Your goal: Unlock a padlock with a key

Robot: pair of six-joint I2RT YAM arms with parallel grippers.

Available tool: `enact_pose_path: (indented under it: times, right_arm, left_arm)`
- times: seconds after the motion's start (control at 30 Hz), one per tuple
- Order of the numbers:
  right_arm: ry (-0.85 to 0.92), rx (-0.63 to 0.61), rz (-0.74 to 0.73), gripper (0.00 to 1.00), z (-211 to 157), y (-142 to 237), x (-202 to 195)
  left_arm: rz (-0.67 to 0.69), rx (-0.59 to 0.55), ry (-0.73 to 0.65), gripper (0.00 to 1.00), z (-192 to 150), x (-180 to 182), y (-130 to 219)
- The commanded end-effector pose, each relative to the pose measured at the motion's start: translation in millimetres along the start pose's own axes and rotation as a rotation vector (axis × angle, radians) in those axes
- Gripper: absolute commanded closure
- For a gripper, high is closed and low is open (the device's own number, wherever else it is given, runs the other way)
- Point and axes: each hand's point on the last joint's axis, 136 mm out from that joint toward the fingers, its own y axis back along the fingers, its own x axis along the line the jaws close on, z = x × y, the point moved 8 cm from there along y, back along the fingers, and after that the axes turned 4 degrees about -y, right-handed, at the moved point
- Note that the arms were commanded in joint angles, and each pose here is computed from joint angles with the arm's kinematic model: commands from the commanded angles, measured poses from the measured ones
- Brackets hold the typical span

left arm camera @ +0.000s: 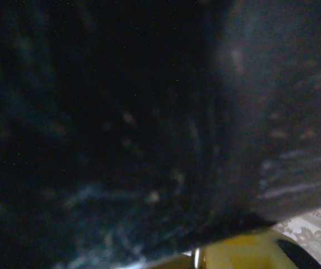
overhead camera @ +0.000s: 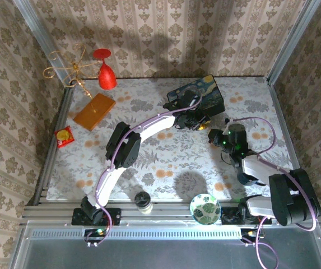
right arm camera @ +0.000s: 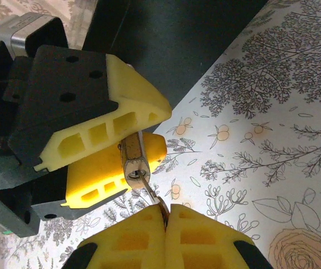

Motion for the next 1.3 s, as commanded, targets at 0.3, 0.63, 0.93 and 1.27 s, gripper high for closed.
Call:
enact_pose_path:
  times: [0.3,0.63,0.93,1.27]
  right_arm:
    - [-0.107,0.016,-0.127,1.00,11.2,10.3,5.8]
    - [-0.185,0.082,-0.237,1.00,8.4,11.6,-0.7]
    - [-0.202,0.109,-0.202,1.00,7.0,2.0,-2.9]
    - [-0.100,0.060,-0.068,1.00,14.8,7.3,7.2]
  left_arm:
    - [0.062,0.056,0.076,1.00,-16.6,7.2,-8.4]
    - [0.074,-0.002,0.103,1.00,-13.5,1.1,-3.5]
    - [0.081,-0.025,0.125,1.00,-9.8,1.2,-3.3]
    - [0.081,-0.040,0.149,1.00,-3.9,1.6,-5.3]
